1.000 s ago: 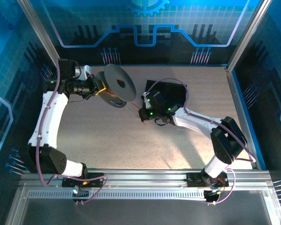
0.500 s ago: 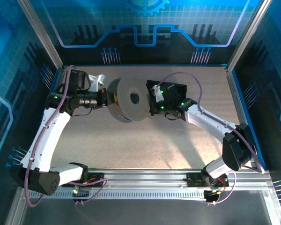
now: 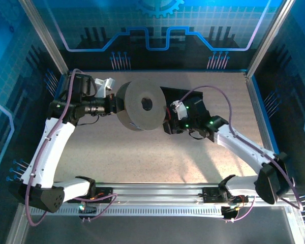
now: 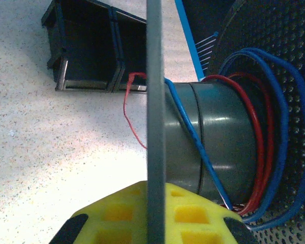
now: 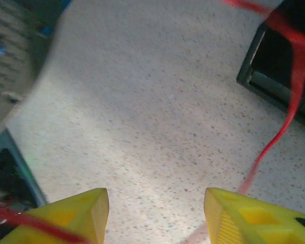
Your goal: Wrap the cables
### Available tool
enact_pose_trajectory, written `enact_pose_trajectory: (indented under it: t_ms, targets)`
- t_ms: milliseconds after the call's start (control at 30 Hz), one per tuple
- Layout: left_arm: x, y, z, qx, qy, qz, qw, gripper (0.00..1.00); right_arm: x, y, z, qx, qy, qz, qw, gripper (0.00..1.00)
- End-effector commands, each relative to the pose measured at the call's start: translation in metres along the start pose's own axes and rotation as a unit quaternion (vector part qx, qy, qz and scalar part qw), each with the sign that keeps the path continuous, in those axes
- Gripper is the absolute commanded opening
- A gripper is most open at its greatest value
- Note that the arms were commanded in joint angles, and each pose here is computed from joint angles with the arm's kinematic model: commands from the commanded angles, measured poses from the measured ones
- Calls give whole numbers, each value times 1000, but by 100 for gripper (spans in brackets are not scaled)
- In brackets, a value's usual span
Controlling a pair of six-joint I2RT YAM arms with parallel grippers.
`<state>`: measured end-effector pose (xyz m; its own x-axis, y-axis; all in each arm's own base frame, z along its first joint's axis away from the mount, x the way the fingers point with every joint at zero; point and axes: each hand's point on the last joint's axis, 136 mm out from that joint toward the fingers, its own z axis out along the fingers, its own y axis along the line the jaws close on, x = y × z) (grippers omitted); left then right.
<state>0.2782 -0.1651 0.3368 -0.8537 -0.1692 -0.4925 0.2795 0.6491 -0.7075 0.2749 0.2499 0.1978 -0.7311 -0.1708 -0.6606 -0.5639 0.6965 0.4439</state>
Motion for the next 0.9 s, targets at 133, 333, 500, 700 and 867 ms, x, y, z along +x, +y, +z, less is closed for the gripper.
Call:
enact_pose_trajectory:
  t_ms: [133,333,500,700,867]
  targets:
    - [-11,-32,-13,46,-19,77,996,0,-9,22,-57,-72,-47,24,996,73]
    - [-12,-35,-15,47,-19,89,995,0,-17,21,-93,-105,-83,63,989,78]
    - [-9,-39,-18,53,-14,95,994,0,-10,-7,-94,-62,-74,90,991,76]
    - [-9,-41,-22,52,-19,92,994,0,7,-21,-72,-57,-65,104,991,72]
    - [-13,-42,-21,55,-28,81,995,0,21,-1,-51,-98,-59,78,990,70]
